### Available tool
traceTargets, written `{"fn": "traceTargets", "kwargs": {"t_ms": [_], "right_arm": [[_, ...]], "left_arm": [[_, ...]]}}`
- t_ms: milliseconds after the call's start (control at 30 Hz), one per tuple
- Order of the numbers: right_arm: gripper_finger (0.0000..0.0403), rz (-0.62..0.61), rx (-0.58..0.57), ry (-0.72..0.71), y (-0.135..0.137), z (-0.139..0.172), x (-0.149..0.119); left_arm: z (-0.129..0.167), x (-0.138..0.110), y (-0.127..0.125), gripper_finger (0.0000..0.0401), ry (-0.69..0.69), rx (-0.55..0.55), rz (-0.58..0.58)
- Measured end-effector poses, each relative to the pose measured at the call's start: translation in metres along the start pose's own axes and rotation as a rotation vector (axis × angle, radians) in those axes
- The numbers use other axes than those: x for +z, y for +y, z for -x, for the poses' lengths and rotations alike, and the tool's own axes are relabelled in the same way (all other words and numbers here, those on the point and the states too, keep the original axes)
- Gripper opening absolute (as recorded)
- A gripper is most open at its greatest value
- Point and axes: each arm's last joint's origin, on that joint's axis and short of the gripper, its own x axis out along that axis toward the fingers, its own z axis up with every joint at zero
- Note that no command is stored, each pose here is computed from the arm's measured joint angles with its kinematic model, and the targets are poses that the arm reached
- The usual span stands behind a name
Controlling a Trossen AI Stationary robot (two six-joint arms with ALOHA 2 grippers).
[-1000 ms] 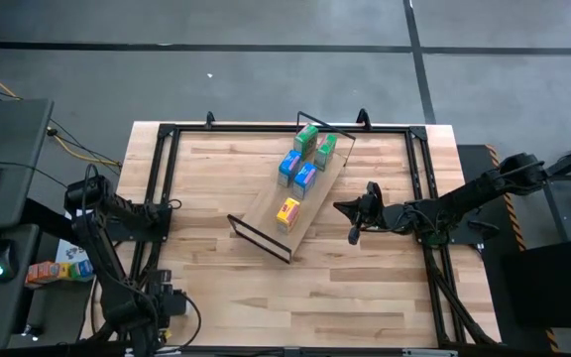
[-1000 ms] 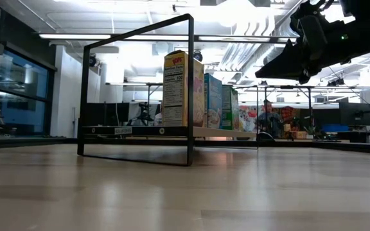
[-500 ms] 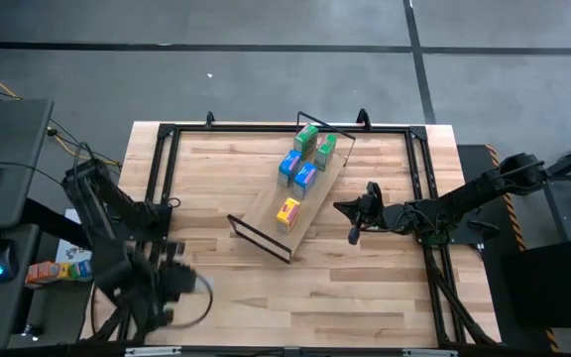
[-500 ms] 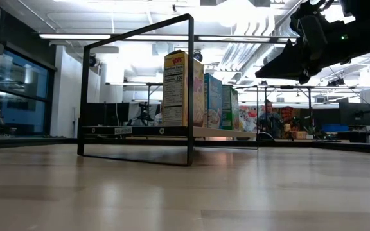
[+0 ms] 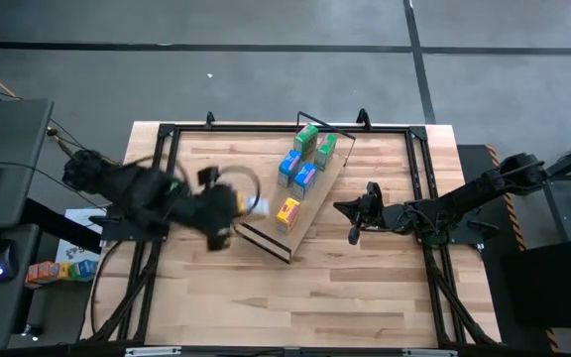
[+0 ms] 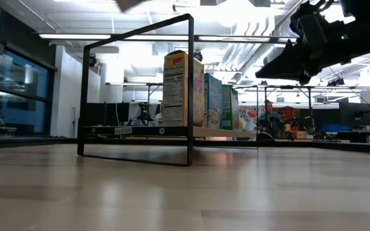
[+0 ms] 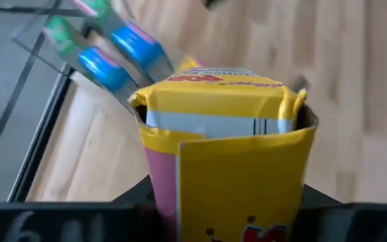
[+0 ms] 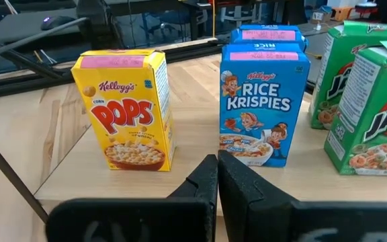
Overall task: Stack cereal on shelf
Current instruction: Put the yellow cereal box aligned with the other yellow cereal box on the shelf
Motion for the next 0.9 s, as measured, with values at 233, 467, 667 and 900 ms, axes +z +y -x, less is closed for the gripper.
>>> {"fn": "traceTargets", "kwargs": {"t_ms": [233,467,667,900], "right_arm": [[0.0000,-0.011,-0.001,0.004,0.000,0.000,0.000],[0.0000,-0.006,-0.003,0.008,0.000,0.000,-0.001],[0.0000,-0.018,-0.008,0.016,-0.001,0.000,-0.002],[0.0000,-0.016,-0.009,0.023,-0.001,0.000,-0.003]], "left_arm": [[-0.032,0.017,0.053,0.0110,0.090,0.028,0.217],[-0.059,0.022,0.085,0.0110,0.186,0.041,0.339],[-0.096,0.029,0.090,0.0110,0.258,0.055,0.412],[-0.146,0.029,0.078,0.0110,0.402,0.077,0.360]]}}
